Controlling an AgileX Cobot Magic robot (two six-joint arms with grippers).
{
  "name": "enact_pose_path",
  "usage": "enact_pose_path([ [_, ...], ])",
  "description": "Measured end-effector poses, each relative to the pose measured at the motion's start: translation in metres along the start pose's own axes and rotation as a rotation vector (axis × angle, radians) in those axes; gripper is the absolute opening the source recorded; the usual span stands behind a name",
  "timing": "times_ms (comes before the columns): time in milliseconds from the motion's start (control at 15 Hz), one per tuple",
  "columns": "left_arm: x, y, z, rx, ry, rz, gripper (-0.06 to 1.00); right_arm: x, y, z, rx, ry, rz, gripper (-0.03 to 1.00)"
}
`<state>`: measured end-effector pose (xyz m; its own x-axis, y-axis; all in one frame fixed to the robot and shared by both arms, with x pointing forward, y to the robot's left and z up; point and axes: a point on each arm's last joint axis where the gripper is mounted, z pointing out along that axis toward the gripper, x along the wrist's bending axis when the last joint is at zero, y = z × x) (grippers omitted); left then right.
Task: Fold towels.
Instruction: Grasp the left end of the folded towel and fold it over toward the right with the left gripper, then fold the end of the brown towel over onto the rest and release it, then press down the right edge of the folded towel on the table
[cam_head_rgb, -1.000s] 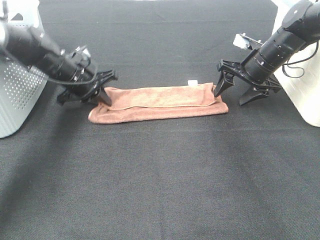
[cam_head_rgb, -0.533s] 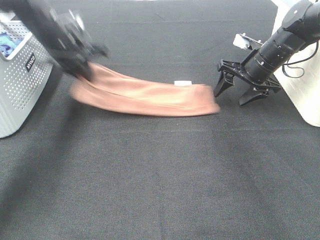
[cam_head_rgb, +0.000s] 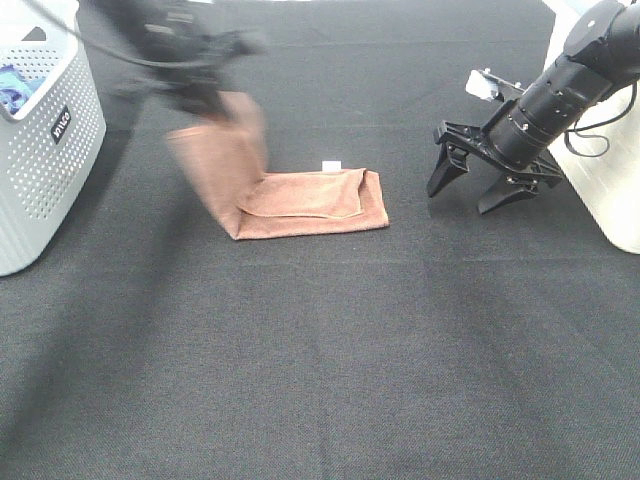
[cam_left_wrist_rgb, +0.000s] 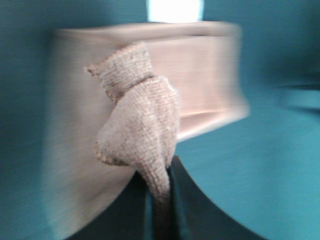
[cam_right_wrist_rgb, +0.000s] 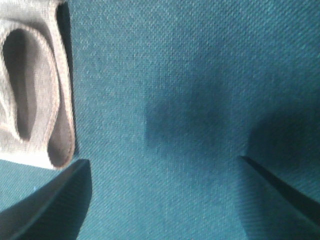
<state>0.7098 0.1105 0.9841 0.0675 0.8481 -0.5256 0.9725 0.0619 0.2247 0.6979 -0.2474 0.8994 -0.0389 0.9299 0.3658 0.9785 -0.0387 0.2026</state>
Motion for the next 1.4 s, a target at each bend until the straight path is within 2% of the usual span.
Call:
enact_pose_path([
  [200,-0.014,-0.007,0.047,-0.027,-0.081,-0.037,0.04,0.000,-0.001,0.000,0.015,0.004,0.000,0.73],
  [533,-0.012,-0.010,0.086,-0.065,-0.116,-0.097,0.06,0.000,-0.002,0.000,0.018,0.005,0.000,0.73],
  [600,-0.011,-0.010,0.091,-0.068,-0.125,-0.110,0.12,0.000,-0.002,0.000,0.018,0.005,0.000,0.73],
  [800,-0.018,-0.009,0.097,-0.106,-0.173,-0.153,0.43,0.001,-0.002,0.000,0.018,0.006,0.001,0.73],
  [867,-0.021,-0.008,0.097,-0.126,-0.198,-0.174,0.50,0.001,-0.002,0.000,0.018,0.009,0.003,0.73],
  [1000,-0.027,-0.006,0.096,-0.149,-0.246,-0.183,0.54,0.002,-0.003,0.000,0.030,0.024,0.013,0.73],
  [1133,-0.028,-0.005,0.093,-0.162,-0.250,-0.137,0.54,0.007,-0.002,-0.002,0.025,0.067,0.015,0.73],
  [1267,-0.020,0.006,0.076,-0.207,-0.241,-0.095,0.54,0.018,0.002,-0.012,-0.019,0.152,-0.002,0.73],
  [1400,-0.005,0.025,0.045,-0.276,-0.230,-0.092,0.55,0.039,0.006,-0.023,-0.066,0.320,-0.015,0.73],
])
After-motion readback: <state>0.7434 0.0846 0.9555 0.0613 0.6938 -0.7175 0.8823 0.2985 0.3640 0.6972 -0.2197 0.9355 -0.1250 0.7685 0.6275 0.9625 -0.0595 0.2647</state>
